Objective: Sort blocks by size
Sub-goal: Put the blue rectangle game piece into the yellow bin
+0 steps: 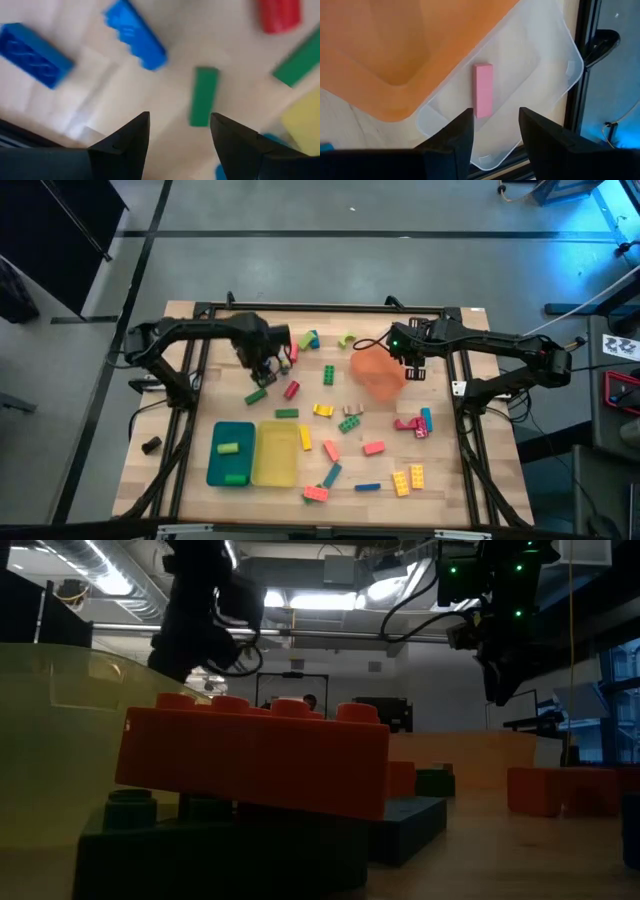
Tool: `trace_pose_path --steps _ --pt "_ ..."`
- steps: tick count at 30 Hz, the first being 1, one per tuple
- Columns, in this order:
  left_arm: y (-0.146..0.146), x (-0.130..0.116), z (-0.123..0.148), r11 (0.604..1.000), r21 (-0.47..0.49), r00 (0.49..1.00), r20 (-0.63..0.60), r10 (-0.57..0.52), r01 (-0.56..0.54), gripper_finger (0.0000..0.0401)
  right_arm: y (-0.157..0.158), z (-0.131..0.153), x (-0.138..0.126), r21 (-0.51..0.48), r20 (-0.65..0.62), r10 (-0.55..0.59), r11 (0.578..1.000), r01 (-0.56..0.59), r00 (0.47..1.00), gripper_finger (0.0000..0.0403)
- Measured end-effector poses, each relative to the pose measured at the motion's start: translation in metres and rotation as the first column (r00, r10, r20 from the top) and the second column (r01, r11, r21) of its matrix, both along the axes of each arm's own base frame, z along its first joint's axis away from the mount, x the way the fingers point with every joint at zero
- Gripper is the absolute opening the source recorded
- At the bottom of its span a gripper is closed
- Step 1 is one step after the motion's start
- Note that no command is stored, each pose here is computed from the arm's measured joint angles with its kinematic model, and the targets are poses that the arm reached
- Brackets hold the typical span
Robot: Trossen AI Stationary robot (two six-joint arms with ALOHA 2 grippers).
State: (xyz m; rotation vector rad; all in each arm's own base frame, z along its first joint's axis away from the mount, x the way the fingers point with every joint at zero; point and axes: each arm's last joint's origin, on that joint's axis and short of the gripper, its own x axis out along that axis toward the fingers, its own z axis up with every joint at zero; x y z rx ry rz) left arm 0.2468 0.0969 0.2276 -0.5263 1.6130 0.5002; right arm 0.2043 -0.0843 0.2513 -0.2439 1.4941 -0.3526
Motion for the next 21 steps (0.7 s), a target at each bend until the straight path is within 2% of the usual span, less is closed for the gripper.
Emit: trace_pose_path --steps 4,8,13,18,21 --pt "0.032 -0.013 0.0 0.997 0.041 0.997 0.005 0.071 -0.071 0.0194 0.0 0.0 0.0 0.0 0.0 0.0 1.0 0.0 1.0 0.0159" --pt "0.052 -0.025 0.0 0.991 0.101 0.996 -0.024 0.088 -0.085 0.0194 0.0 0.0 0.0 0.0 0.0 0.0 1.0 0.0 1.0 0.0159" --pt "0.066 -0.029 0.0 0.985 0.149 0.997 -0.007 0.083 -0.081 0.0194 0.0 0.0 0.0 0.0 0.0 0.0 1.0 0.0 1.0 0.0159" --pt "0.074 -0.027 -0.001 0.982 0.186 0.999 0.042 0.021 -0.028 0.0194 0.0 0.0 0.0 0.0 0.0 0.0 1.0 0.0 1.0 0.0159" --pt "0.079 -0.023 -0.003 0.96 0.253 0.991 0.091 0.1 -0.12 0.0194 0.0 0.0 0.0 0.0 0.0 0.0 1.0 0.0 1.0 0.0159"
